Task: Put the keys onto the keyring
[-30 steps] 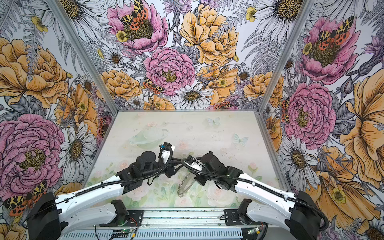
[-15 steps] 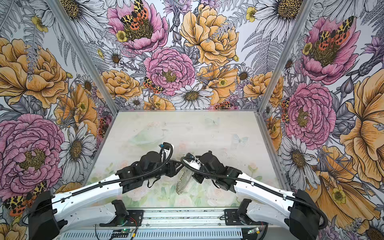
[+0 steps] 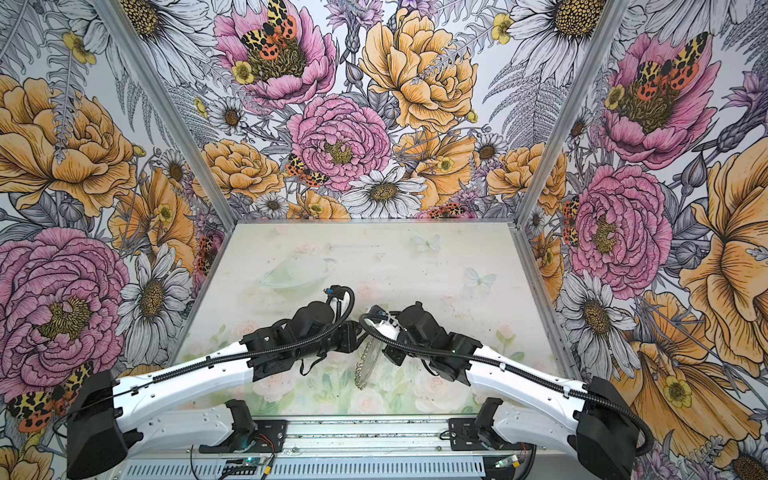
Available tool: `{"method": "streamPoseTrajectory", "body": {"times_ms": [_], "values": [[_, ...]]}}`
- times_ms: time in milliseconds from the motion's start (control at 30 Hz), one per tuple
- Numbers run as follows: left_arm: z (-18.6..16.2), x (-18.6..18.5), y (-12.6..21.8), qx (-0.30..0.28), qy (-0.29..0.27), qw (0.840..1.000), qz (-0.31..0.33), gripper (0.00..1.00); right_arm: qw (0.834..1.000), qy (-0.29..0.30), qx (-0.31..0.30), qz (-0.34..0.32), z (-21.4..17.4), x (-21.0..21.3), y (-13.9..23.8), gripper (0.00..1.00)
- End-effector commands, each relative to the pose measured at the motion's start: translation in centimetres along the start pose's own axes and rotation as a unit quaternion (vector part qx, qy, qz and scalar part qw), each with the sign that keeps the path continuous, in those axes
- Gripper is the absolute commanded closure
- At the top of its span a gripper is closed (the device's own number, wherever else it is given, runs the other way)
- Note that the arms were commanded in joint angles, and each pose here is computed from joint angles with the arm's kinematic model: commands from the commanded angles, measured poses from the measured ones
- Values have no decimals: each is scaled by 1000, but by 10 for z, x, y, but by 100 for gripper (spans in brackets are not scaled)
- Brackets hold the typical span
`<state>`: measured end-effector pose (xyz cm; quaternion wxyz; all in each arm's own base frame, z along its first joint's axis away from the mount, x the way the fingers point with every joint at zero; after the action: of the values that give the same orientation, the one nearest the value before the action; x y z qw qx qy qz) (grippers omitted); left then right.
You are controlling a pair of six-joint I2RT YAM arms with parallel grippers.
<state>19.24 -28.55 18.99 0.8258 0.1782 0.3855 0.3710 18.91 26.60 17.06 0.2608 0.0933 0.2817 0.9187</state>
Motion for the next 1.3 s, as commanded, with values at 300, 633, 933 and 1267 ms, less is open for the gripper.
{"method": "streamPoseTrajectory", "body": {"times_ms": [300, 633, 933, 1267], "values": [[5, -4, -2, 2, 6, 1000, 8, 75, 999, 3, -40, -3, 20, 1, 0, 100], [3, 14, -7, 6, 25, 999, 27, 95, 997, 6, -74, 23, 24, 10, 9, 100], [-6, 37, -12, 14, 54, 997, 49, 100, 993, -1, -117, 32, 33, 10, 20, 100], [-21, 60, -18, 38, 82, 994, 68, 98, 983, -6, -181, 43, 46, 12, 34, 100]]}}
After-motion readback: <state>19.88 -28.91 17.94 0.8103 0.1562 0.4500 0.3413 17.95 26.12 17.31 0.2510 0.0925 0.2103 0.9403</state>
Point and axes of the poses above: each gripper's point midway between its finger pads, its own y axis back along the fingers, its own x axis along the line the jaws close on, z = x × y, the point moved 2 cm from there along y, back along the fingers, and after that the axes turned 6 degrees about -y, right-handed, at the moved point
